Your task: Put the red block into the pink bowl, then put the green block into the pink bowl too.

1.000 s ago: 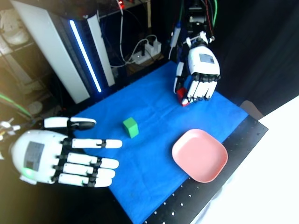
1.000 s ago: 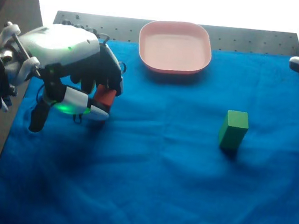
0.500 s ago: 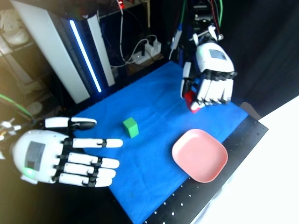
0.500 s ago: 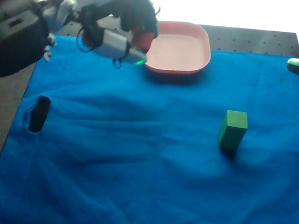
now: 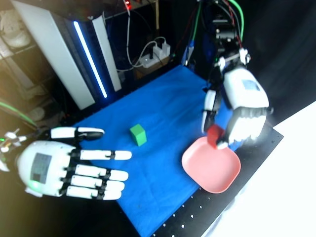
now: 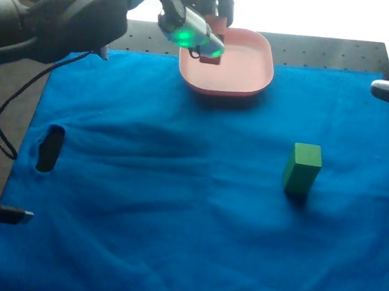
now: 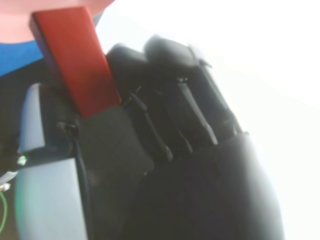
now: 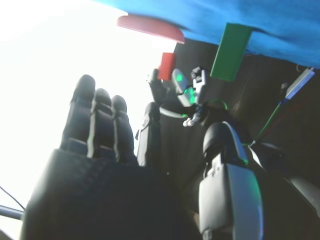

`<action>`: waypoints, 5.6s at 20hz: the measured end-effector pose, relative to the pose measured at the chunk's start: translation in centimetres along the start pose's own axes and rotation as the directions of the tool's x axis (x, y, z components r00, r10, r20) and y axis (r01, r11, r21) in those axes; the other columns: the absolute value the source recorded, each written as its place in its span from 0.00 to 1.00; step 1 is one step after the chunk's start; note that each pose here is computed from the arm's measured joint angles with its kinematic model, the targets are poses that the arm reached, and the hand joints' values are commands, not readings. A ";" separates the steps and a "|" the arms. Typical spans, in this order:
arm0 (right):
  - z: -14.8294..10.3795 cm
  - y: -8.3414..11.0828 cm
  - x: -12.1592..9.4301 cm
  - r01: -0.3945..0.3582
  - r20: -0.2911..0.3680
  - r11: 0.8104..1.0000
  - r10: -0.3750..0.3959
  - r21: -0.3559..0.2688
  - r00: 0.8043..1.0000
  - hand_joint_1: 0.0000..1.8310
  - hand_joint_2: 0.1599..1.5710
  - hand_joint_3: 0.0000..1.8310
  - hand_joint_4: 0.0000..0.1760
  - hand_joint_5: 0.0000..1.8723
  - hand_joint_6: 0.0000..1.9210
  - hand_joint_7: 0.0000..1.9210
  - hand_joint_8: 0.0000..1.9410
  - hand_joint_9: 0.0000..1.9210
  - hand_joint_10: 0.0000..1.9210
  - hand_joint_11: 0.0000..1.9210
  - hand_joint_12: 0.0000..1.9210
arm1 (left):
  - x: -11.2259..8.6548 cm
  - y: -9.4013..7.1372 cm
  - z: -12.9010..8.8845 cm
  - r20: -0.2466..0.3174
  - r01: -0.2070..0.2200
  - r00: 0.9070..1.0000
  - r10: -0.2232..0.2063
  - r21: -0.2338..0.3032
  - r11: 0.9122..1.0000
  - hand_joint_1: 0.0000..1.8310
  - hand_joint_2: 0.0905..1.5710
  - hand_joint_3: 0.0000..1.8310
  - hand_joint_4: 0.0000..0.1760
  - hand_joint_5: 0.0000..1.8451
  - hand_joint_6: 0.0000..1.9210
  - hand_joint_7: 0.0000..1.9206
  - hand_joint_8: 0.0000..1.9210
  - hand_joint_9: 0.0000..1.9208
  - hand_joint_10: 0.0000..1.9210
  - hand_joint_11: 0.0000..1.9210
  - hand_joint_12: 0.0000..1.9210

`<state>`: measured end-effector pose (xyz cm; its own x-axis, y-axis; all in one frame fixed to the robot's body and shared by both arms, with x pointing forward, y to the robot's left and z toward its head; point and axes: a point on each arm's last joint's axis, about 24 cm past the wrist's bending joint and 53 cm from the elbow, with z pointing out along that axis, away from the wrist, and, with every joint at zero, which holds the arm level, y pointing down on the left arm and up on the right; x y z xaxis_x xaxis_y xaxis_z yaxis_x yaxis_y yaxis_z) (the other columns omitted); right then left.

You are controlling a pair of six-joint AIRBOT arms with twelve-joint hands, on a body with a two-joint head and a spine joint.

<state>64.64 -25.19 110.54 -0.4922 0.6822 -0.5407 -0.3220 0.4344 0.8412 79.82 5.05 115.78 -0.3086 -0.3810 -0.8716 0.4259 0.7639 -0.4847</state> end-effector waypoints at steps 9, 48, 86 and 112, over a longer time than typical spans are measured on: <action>0.3 0.0 0.6 -0.006 -0.011 1.000 0.006 -0.007 1.000 0.27 0.70 0.00 0.57 0.19 0.00 0.06 0.00 0.03 0.00 0.00 0.19 | 0.0 1.4 -1.7 -0.013 0.001 1.000 -0.001 -0.017 1.000 0.46 0.55 0.00 0.26 0.31 0.00 0.36 0.00 0.34 0.19 0.18 0.68; 9.1 4.7 8.7 0.134 -0.311 0.980 -0.174 -0.146 0.934 0.65 0.63 0.00 0.00 0.61 0.35 0.46 0.86 0.51 1.00 0.57 1.00 | -1.1 4.6 -23.3 0.108 -0.071 0.991 0.077 -0.057 0.996 0.49 0.52 0.00 0.58 0.02 0.00 0.00 0.00 0.00 0.00 0.00 0.00; 25.7 6.4 5.6 0.060 -0.054 0.997 -0.062 -0.040 0.997 0.70 0.63 0.00 0.00 0.73 0.00 0.57 0.54 0.56 0.46 0.33 0.77 | 0.5 4.4 -22.1 0.091 -0.037 0.995 0.040 -0.030 0.999 0.49 0.51 0.00 0.46 0.06 0.00 0.01 0.00 0.00 0.00 0.00 0.00; 23.9 7.0 5.2 0.017 -0.055 0.997 -0.021 -0.075 0.998 0.39 0.50 0.00 1.00 0.02 0.00 0.10 0.00 0.13 0.02 0.00 0.31 | 0.3 4.2 -22.3 0.104 -0.017 0.994 0.020 -0.030 0.999 0.51 0.52 0.00 0.29 0.04 0.00 0.00 0.00 0.00 0.00 0.01 0.00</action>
<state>79.19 -4.53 113.81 -0.5286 0.6397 -0.5580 -0.3904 0.4005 0.8290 62.55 19.79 115.15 -0.2097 -0.4173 -0.8842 0.4055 0.7858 -0.4671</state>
